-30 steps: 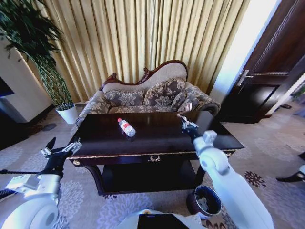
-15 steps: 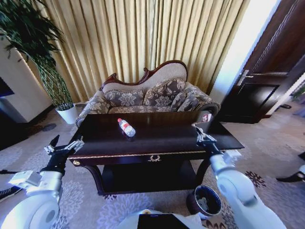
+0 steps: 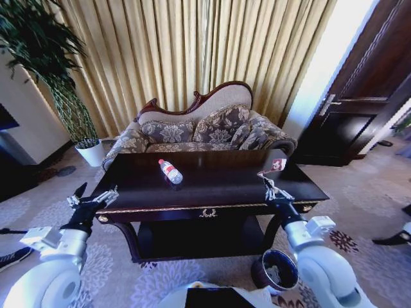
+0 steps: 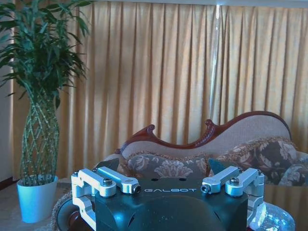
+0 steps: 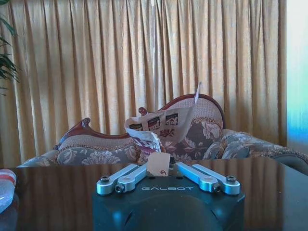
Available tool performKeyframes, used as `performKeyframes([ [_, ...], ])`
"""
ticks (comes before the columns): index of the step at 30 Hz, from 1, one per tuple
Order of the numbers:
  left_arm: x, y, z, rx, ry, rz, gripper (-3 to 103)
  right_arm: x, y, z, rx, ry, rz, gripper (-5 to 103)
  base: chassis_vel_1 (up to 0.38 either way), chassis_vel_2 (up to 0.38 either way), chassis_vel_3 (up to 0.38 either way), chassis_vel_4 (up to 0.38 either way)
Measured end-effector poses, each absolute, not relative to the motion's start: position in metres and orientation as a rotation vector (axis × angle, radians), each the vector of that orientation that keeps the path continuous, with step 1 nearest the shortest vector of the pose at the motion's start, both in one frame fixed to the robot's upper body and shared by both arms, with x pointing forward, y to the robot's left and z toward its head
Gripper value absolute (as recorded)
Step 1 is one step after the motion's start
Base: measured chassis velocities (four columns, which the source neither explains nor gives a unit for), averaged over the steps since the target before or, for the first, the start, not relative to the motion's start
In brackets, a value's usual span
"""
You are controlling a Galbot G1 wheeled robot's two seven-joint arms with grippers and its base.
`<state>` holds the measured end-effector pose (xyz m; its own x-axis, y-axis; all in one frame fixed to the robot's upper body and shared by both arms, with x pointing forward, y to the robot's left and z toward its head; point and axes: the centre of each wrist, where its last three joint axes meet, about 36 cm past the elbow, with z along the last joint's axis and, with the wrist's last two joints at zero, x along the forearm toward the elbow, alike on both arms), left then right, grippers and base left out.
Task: Move to the front of the table and place the trash on the table into the trash bin.
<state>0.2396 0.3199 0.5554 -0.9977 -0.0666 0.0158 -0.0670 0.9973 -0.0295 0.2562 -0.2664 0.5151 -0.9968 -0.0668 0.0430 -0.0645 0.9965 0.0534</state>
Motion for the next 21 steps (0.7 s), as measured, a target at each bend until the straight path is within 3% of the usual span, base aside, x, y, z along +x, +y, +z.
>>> performKeyframes([
  [21,0.238,0.320,0.554,0.106,-3.125,0.010,100,0.286,-0.253,0.499,0.168,-3.083,-0.108,0,0.019,-0.018,-0.015,0.016],
])
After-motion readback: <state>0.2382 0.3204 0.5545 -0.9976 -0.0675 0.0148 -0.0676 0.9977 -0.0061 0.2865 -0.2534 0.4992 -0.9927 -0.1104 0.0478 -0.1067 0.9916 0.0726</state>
